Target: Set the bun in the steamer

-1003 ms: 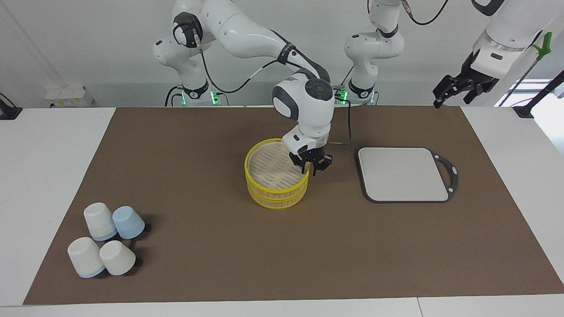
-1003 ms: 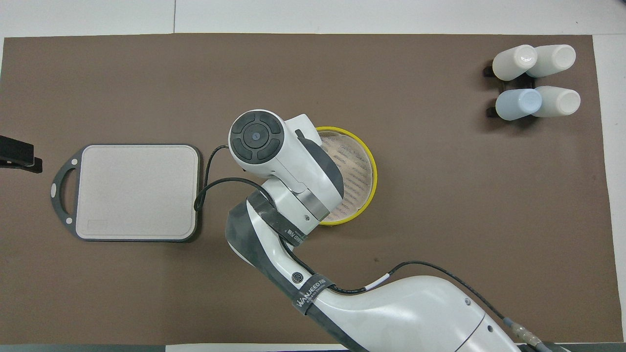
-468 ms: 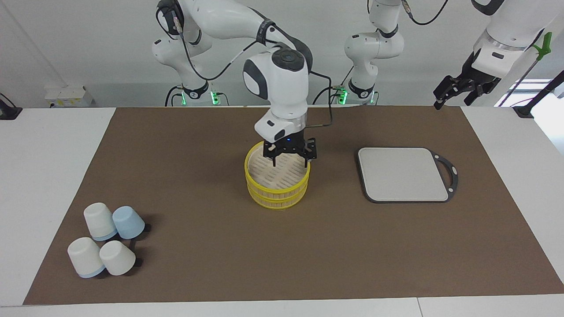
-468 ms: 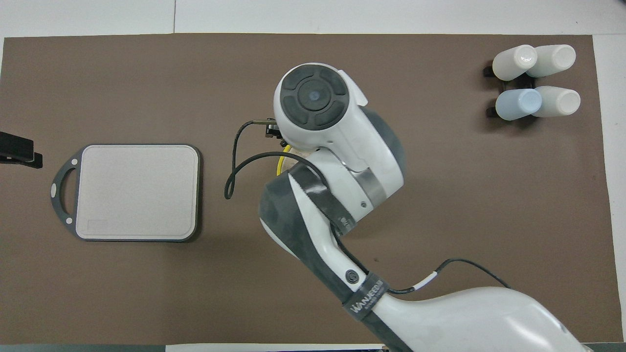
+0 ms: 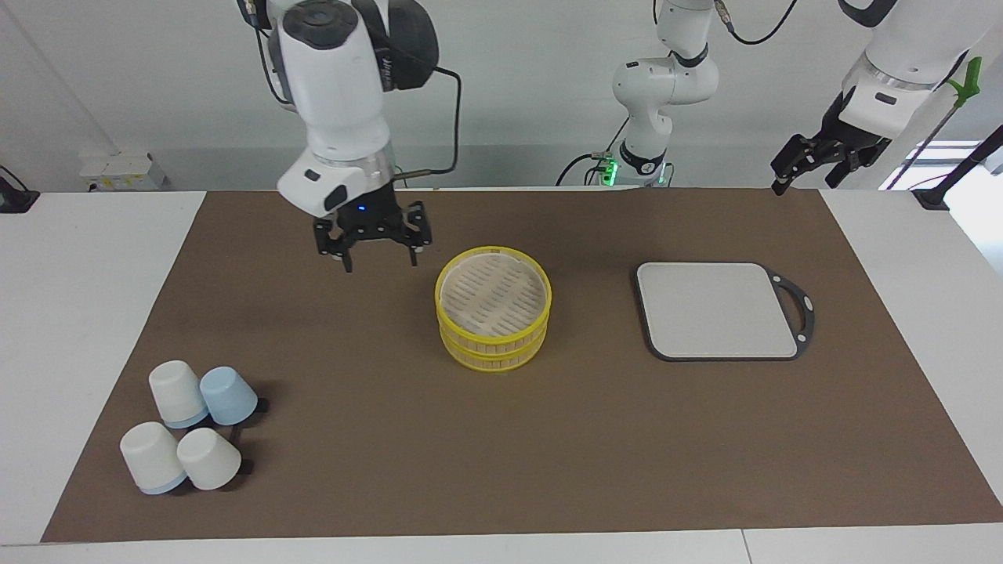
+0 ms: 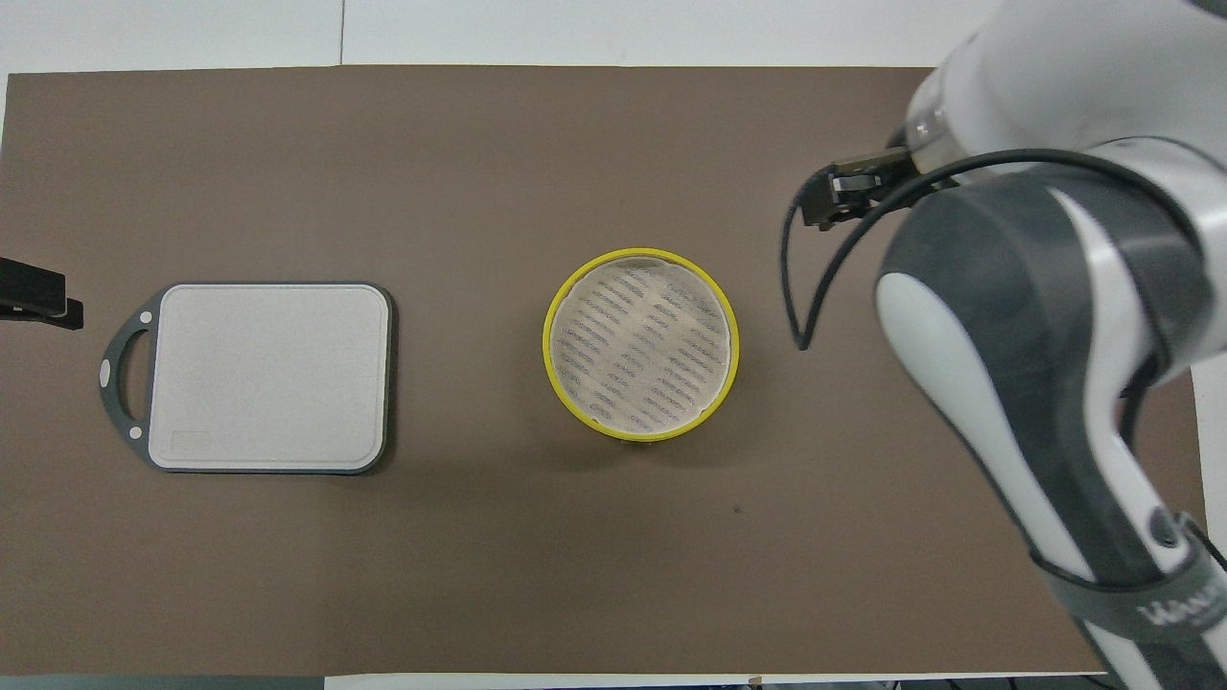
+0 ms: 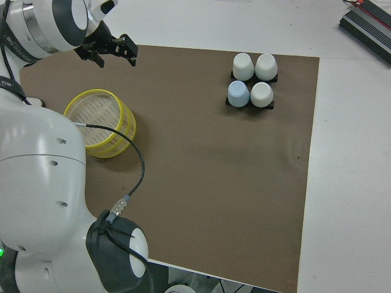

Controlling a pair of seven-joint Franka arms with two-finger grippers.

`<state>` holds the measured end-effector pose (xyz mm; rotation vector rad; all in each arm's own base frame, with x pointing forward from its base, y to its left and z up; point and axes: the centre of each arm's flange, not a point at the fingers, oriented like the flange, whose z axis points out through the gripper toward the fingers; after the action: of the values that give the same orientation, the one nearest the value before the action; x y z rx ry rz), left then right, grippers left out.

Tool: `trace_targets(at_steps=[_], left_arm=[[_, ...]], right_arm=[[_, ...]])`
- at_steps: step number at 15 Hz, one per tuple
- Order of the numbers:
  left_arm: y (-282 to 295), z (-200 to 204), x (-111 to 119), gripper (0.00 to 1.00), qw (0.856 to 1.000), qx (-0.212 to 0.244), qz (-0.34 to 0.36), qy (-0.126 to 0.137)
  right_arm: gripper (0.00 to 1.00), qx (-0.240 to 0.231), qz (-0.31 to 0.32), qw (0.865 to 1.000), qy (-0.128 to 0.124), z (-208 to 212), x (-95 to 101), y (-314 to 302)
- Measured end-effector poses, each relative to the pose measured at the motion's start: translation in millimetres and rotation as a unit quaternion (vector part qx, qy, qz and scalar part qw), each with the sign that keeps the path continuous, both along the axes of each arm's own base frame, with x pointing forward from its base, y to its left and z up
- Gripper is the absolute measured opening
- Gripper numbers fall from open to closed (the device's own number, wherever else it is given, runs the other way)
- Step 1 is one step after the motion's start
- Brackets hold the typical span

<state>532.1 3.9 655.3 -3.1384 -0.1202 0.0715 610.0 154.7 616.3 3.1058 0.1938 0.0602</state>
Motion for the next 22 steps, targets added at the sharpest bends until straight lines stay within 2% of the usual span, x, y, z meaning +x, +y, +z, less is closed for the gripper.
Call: trace_targets(at_steps=[4,8,11,13,19,22], left_arm=[[-0.2,0.1,0.1,1.00,1.000,0.000,0.000,0.000],[-0.6,0.2,0.3,1.00,1.000,0.000,-0.001,-0.001],[-0.6,0.3,0.4,1.00,1.000,0.000,-0.001,-0.002],[-0.9,0.3,0.4,1.00,1.000,0.000,-0.001,-0.002],[-1.1,0.4,0.5,1.00,1.000,0.000,-0.001,-0.002],[-1.1,0.4,0.5,1.00,1.000,0.000,-0.001,-0.002]], right_arm=[[1.00,0.000,-0.027,0.999,0.028,19.2,-22.6,-103.7],[1.00,0.007,-0.052,0.997,0.055,2.6,-51.2,-134.7],[1.00,0.009,-0.071,0.995,0.062,-9.1,-58.5,-155.8],[1.00,0.011,-0.085,0.995,0.060,-12.3,-59.2,-171.6],[1.00,0.013,-0.090,0.996,0.024,-5.9,-53.5,-197.7],[1.00,0.013,-0.090,0.996,0.021,-5.3,-53.2,-197.5]])
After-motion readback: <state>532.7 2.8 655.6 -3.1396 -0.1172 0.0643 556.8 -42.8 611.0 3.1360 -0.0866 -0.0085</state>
